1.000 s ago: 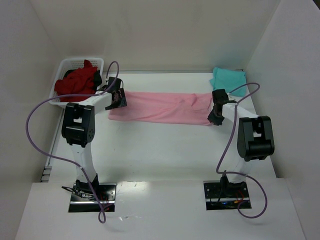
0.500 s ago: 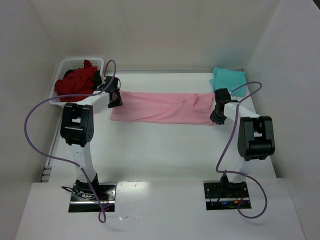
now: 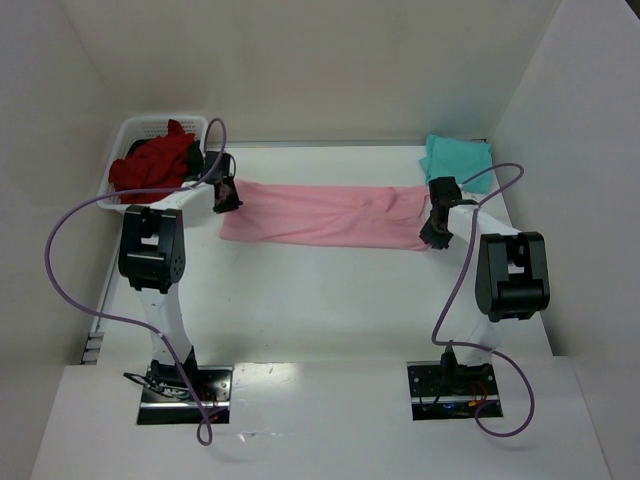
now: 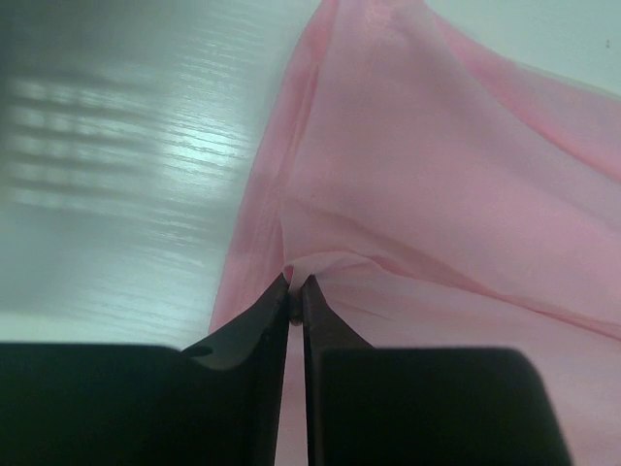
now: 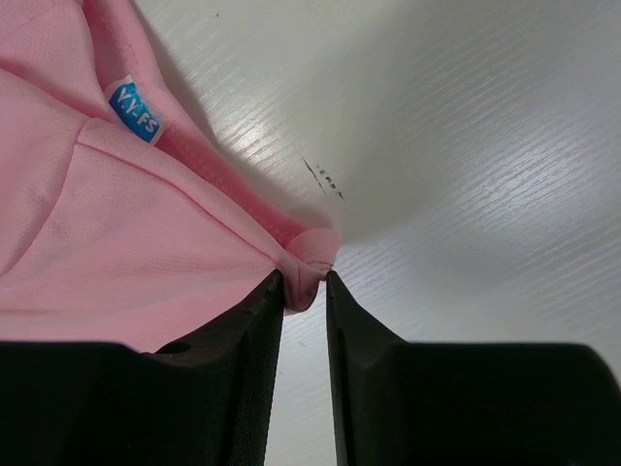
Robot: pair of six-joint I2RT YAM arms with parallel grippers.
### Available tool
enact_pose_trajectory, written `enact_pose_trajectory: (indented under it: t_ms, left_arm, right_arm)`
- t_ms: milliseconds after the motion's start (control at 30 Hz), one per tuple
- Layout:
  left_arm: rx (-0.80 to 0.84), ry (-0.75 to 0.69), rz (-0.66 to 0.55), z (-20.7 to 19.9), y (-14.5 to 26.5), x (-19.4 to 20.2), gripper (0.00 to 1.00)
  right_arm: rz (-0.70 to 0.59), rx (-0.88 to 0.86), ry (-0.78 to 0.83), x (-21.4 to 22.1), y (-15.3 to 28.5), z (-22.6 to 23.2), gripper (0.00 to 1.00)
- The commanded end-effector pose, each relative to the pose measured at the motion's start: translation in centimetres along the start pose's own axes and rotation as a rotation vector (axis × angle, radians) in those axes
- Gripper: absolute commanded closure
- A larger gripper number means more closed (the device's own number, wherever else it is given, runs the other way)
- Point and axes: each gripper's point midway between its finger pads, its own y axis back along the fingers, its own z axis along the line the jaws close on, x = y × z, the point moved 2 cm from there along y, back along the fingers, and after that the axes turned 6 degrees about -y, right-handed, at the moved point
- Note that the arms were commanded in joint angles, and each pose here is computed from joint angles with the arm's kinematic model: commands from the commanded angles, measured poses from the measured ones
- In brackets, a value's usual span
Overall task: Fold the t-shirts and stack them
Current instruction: Fold the other side of the tshirt into a rectangle
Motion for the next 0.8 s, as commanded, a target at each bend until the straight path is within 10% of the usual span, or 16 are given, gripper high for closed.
enact_pose_trajectory:
  t_ms: [0,367,767]
  left_arm:
    - [-0.044,0.018,-0.053,1.3,0.2,-1.5,0.85]
    - [-0.046,0.032,-0.069,2.2,0.2,-2.5,0.75]
    - [0.104,-0.044,-0.102,0.4,2.1,-4.5,0.43]
  right_arm:
    - [-0.07,0.003,-0.008,-2.2,0.0,0.5,0.73]
    - [-0.076,0.019,-0.014,-2.7,0.1,-0.2,0.76]
    - [-0.11,-0.235,-0.015,-4.4,3.8,3.6,0.24]
